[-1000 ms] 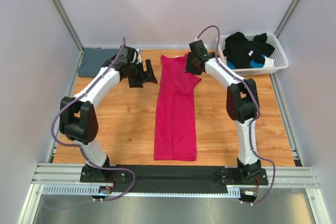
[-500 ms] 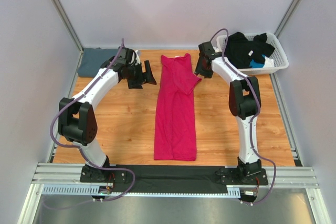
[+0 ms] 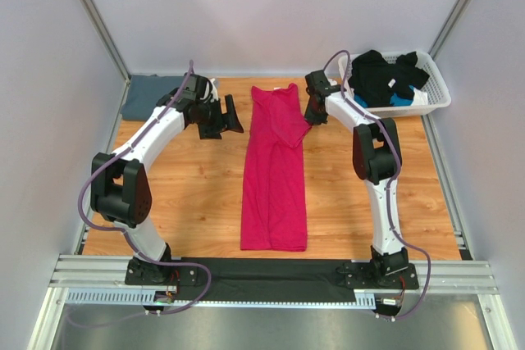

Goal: Fold and stack the t-shirts
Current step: Fold the tshirt

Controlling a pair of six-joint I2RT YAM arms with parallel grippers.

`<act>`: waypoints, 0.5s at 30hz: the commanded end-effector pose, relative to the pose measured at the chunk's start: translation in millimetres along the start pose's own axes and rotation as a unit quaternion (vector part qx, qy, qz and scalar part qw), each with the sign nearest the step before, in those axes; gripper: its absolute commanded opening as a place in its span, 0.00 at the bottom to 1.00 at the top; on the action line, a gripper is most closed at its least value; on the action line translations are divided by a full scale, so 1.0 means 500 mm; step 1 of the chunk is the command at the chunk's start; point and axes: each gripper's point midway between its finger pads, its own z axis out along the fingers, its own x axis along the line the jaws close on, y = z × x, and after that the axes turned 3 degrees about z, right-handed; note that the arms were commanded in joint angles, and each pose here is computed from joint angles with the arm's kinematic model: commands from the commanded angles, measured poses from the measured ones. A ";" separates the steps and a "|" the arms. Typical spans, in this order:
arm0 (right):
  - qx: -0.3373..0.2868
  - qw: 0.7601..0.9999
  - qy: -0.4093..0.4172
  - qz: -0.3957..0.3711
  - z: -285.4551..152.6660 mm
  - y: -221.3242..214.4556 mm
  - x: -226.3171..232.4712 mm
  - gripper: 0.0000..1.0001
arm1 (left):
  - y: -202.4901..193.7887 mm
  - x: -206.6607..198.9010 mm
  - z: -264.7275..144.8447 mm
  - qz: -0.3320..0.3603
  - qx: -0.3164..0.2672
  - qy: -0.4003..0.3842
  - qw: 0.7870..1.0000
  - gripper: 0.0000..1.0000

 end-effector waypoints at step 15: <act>-0.124 0.976 0.131 -0.119 -0.162 0.049 0.220 0.00 | 0.011 -0.025 -0.040 0.016 -0.025 -0.029 0.999 0.89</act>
